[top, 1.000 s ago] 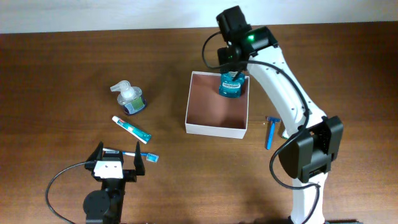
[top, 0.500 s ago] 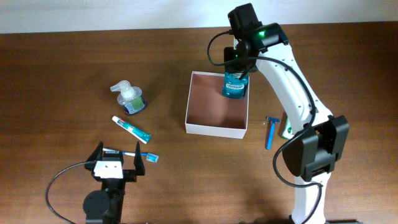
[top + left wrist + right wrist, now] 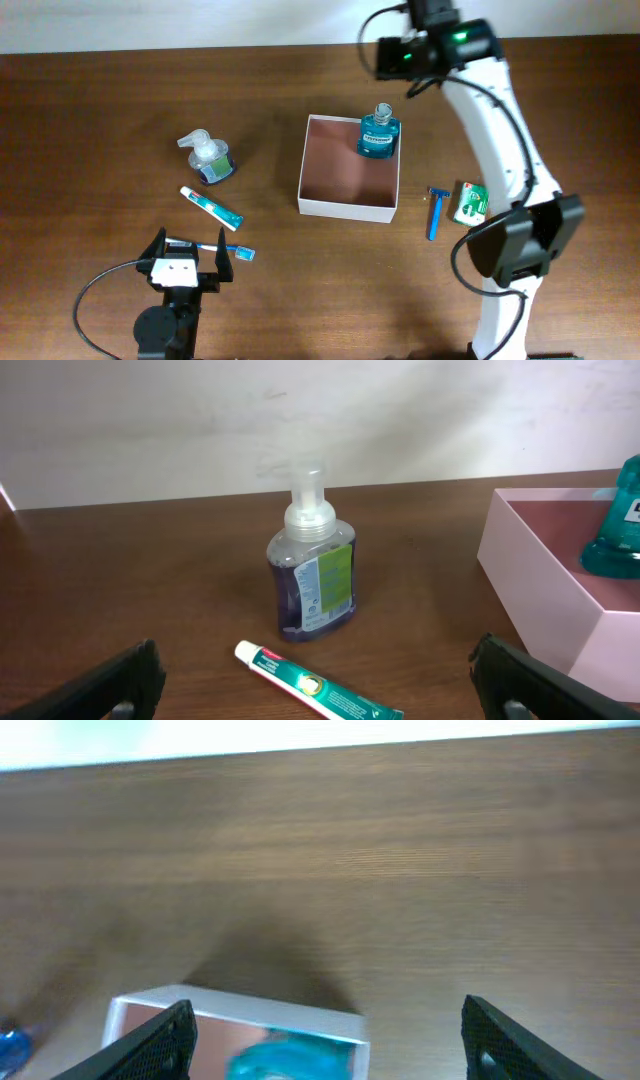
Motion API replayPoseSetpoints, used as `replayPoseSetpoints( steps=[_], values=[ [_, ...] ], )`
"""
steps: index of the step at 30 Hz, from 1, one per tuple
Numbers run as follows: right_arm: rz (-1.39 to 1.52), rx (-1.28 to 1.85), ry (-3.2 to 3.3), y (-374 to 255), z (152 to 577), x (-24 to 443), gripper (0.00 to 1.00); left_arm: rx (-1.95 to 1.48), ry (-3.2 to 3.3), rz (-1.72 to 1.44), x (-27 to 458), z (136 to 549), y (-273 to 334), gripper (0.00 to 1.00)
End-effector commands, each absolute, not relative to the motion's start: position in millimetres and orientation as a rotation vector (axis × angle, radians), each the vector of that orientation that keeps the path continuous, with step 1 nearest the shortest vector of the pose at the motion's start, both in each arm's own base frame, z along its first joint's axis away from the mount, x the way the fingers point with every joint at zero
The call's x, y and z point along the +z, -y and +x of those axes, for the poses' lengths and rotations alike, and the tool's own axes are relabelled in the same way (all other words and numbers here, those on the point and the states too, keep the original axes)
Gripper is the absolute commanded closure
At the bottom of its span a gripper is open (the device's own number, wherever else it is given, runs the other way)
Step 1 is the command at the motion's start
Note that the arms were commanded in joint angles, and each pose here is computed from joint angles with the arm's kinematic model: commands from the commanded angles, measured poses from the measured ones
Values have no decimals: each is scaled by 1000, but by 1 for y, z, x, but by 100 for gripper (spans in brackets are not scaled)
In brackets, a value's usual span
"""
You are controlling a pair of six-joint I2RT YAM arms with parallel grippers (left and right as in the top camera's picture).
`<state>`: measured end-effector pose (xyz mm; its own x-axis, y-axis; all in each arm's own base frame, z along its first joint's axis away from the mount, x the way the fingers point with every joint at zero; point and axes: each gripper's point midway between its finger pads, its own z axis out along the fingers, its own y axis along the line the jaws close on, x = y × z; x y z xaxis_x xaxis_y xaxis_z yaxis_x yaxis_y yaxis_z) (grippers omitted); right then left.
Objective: Pack container
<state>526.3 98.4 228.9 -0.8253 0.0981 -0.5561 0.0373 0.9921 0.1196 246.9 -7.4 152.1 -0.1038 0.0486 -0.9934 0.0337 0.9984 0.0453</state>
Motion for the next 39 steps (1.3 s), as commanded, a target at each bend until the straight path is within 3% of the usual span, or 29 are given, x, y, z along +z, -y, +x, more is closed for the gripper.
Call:
replayPoseSetpoints(
  steps=[1,10,11,12,13,14,15,28,39],
  values=[
    [251,105,-2529,-42,521,245,22,7,-1677,59,150,247,8,0],
    [371,204,-2700,-9,514,185,21,7,-1677,59,150,247,8,1],
    [354,302,-2729,-22,514,174,41,7,-1677,59,150,247,8,0],
    [341,386,-2750,-33,515,165,68,7,-1677,59,150,247,8,1],
    [335,430,-2763,-39,515,160,76,7,-1677,59,150,247,8,0],
    [358,445,-2781,-40,516,150,92,7,-1677,59,150,247,8,1],
    [371,447,-2789,-40,517,145,96,7,-1677,59,150,247,8,1],
    [372,464,-2838,-56,520,115,96,6,-1677,59,150,247,8,1],
    [689,510,-2890,-71,503,89,96,7,-1677,59,150,247,8,1]
  ],
)
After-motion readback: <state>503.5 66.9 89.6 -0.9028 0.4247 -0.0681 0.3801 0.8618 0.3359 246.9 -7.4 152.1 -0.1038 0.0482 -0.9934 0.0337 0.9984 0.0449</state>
